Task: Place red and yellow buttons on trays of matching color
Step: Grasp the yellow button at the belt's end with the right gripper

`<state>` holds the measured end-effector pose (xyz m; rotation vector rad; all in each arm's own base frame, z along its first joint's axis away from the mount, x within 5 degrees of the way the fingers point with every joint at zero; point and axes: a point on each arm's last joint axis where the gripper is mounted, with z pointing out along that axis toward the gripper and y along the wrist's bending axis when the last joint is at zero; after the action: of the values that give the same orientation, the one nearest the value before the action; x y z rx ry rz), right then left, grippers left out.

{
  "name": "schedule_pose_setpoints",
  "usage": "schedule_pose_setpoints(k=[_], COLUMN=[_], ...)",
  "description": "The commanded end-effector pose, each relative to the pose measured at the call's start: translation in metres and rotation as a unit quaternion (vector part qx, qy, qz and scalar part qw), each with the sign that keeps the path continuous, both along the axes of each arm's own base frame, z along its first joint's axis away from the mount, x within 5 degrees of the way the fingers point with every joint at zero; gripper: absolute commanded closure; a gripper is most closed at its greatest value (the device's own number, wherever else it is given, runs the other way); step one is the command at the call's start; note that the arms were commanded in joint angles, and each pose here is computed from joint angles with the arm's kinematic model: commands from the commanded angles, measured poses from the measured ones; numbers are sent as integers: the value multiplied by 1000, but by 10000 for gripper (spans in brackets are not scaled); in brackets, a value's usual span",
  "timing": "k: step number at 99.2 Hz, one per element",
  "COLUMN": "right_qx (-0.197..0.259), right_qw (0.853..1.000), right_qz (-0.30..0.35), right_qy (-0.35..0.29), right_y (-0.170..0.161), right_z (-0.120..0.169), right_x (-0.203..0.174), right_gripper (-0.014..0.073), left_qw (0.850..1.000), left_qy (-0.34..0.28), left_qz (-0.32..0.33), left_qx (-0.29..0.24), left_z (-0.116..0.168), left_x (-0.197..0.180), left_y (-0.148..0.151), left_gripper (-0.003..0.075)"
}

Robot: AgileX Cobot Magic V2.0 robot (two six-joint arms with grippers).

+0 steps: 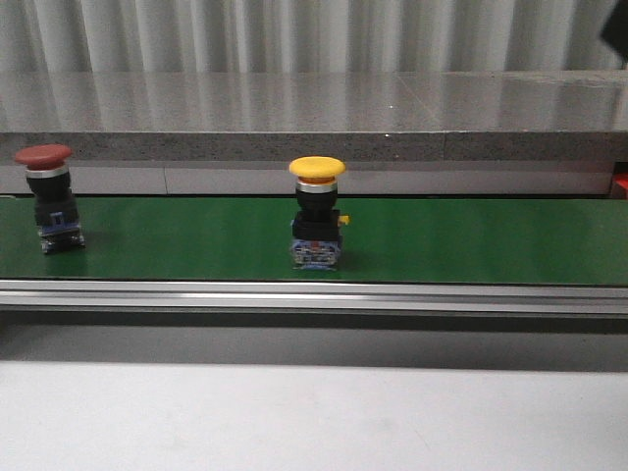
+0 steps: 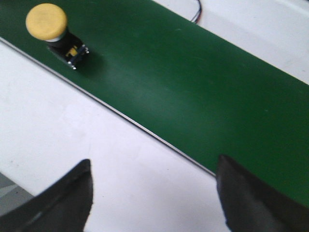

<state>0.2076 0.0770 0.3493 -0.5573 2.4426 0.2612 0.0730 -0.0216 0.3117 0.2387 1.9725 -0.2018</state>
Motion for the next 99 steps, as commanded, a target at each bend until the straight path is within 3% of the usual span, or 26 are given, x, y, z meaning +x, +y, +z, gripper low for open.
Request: schedule_pose_setpoints(k=[1,37,62,72,90,99], right_qx=[12,-15,-31,-53,-57,-56], right_qw=[1000,991,987,983,983,984], right_qz=[22,102,105,109,108,108], right_qy=[-7,83,116,136,137,130], right_y=[17,89,106,107,109,107], right_z=[11,-20,-42,-53,-59,-53], right_x=[17,73,108,115,119,117], right_gripper=[-57,-57,-29,74,370,432], left_qw=[999,999,999,999,999,999], left_qy=[-46,-46,-46,-46,-46,-46], left_qz=[0,0,0,0,0,0], left_qx=[-18,-18,-18,-18,-18,-18], left_z=[15,15,15,15,15,15], left_x=[2,2,2,2,2,2], left_y=[-1,-1,-1,-1,-1,-1], left_gripper=[726,726,726,726,726,726])
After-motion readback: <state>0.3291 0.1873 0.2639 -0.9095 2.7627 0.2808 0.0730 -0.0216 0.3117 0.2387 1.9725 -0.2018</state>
